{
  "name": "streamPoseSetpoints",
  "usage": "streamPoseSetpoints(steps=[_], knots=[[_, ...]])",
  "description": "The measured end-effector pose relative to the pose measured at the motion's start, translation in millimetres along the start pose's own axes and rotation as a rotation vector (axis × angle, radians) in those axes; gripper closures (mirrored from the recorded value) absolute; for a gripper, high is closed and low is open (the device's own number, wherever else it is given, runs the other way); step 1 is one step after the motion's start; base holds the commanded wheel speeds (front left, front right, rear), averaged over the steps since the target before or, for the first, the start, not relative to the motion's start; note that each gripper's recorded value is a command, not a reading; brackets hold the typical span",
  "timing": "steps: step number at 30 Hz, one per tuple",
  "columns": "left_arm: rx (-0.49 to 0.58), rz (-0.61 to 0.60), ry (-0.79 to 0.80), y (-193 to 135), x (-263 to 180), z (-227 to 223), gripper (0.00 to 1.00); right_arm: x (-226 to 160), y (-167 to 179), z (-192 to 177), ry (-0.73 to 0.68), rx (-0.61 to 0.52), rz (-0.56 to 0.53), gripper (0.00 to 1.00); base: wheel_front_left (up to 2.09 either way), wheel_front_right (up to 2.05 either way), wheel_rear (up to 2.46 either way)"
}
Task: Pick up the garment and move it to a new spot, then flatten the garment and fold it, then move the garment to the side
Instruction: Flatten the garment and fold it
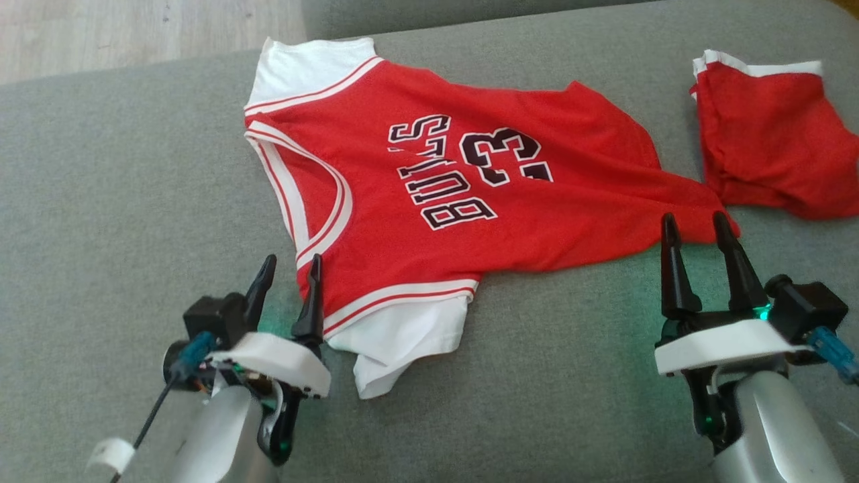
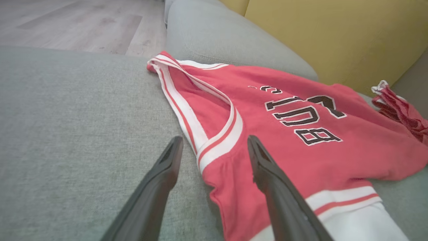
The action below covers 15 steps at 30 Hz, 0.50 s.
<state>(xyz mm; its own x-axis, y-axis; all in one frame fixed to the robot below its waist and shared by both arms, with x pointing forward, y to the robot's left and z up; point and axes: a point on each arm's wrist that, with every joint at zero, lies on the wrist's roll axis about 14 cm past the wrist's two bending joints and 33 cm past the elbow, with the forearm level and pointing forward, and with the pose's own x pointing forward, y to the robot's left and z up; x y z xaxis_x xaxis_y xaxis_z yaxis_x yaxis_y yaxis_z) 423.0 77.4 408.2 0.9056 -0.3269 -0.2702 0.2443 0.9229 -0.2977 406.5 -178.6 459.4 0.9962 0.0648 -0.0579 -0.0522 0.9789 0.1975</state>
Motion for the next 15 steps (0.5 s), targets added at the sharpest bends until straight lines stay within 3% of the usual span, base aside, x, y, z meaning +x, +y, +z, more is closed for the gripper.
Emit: streamPoseSetpoints(steps=[11, 12, 13, 15], knots=[[0.037, 0.013, 0.201, 2.9, 17.6, -38.1, 0.00, -1.7, -10.2, -6.3, 0.017, -0.007, -0.031, 0.00, 0.00, 0.00, 0.00], [0.040, 0.010, 0.201, 2.8, 20.2, -37.1, 0.11, -1.6, -10.6, -7.0, 0.018, -0.005, -0.033, 0.00, 0.00, 0.00, 0.00], [0.042, 0.007, 0.200, 2.1, 23.2, -36.0, 0.96, -1.8, -11.3, -7.8, 0.020, -0.005, -0.036, 0.00, 0.00, 0.00, 0.00], [0.047, 0.002, 0.199, 2.0, 28.5, -34.3, 1.00, -2.2, -13.2, -9.5, 0.025, -0.005, -0.042, 0.00, 0.00, 0.00, 0.00]])
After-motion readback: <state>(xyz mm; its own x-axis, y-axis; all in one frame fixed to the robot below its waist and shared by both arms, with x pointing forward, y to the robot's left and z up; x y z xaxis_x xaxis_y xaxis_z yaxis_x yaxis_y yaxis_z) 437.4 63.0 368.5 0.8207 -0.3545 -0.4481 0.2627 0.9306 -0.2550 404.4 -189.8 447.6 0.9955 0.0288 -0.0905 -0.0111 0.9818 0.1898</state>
